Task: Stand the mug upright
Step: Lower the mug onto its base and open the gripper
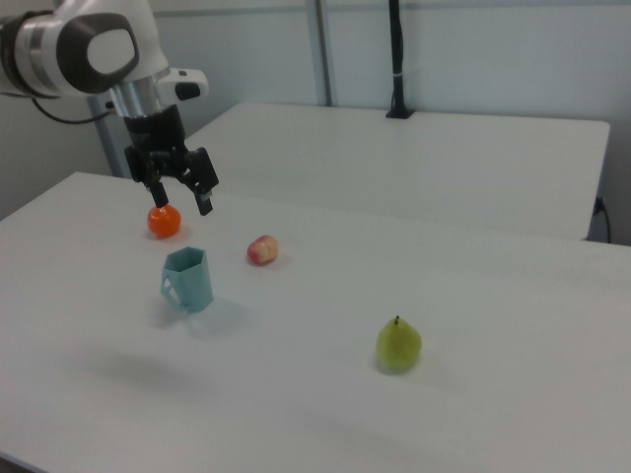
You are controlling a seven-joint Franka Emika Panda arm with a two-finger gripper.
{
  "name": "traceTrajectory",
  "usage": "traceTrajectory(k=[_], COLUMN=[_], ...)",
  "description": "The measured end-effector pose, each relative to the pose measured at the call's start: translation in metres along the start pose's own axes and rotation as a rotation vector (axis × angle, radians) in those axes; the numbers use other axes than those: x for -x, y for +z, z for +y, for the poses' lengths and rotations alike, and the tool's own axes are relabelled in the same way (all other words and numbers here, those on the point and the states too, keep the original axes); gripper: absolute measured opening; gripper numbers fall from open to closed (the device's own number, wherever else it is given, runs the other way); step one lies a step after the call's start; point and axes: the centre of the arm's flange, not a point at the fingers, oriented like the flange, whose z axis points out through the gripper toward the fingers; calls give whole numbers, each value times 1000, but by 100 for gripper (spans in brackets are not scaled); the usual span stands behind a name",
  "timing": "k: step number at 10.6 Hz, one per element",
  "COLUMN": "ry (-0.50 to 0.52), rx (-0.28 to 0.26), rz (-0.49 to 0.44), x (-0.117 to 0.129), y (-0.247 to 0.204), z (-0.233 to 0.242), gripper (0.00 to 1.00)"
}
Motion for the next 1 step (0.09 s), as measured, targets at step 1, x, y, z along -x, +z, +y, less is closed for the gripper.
traceTrajectory(k=[1], ry=[26], rx=[-2], rz=[-1], x=[9], y=[-12], z=[13], gripper=[100])
